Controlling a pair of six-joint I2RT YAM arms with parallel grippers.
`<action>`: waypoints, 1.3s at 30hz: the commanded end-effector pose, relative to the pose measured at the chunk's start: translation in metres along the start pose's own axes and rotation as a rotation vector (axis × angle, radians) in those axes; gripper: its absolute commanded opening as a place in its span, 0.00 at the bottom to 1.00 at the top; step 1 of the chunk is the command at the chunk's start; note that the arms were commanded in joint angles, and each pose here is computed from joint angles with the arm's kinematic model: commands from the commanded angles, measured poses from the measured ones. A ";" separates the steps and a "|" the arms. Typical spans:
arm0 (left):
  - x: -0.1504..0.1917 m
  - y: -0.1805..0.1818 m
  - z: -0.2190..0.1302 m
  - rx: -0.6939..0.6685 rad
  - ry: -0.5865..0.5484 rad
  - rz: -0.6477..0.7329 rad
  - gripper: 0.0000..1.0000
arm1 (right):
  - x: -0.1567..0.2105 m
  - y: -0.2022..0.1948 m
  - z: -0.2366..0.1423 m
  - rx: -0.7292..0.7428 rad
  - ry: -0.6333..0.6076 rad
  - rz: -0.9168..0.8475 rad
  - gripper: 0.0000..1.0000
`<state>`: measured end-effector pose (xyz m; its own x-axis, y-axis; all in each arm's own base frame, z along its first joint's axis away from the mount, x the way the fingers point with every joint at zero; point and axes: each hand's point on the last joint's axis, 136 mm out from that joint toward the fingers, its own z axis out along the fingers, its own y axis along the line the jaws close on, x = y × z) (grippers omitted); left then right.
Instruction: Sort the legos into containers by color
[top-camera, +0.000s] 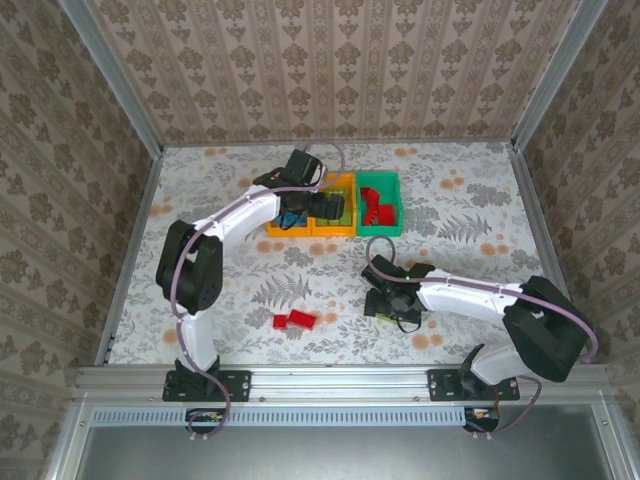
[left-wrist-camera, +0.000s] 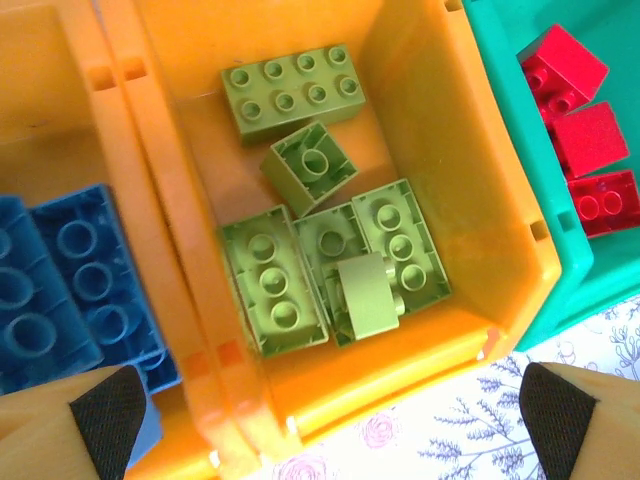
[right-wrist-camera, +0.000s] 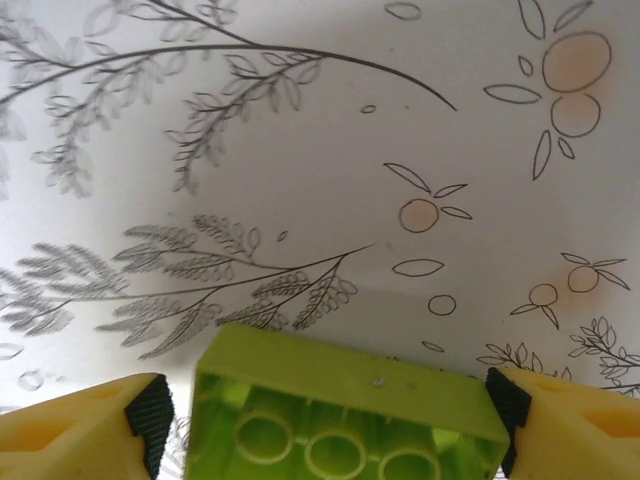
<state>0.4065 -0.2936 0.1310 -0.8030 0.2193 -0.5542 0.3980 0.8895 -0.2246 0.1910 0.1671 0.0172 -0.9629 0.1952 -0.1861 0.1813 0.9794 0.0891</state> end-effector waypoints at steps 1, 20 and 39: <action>-0.022 -0.001 -0.033 -0.003 -0.122 0.010 1.00 | 0.004 -0.003 0.002 0.040 0.022 0.016 0.78; 0.070 0.040 -0.069 -0.106 -0.058 -0.023 1.00 | -0.130 0.090 -0.072 -0.260 -0.260 -0.044 0.58; 0.174 0.004 -0.069 -0.021 0.125 -0.021 1.00 | -0.262 0.156 -0.043 -0.311 -0.280 -0.009 0.60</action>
<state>0.2584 -0.2283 0.1008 -0.8240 0.2494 -0.5088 0.3972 0.8946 -0.2049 0.4591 0.2666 0.1279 -0.8473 0.2519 -0.4676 0.0623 0.9214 0.3835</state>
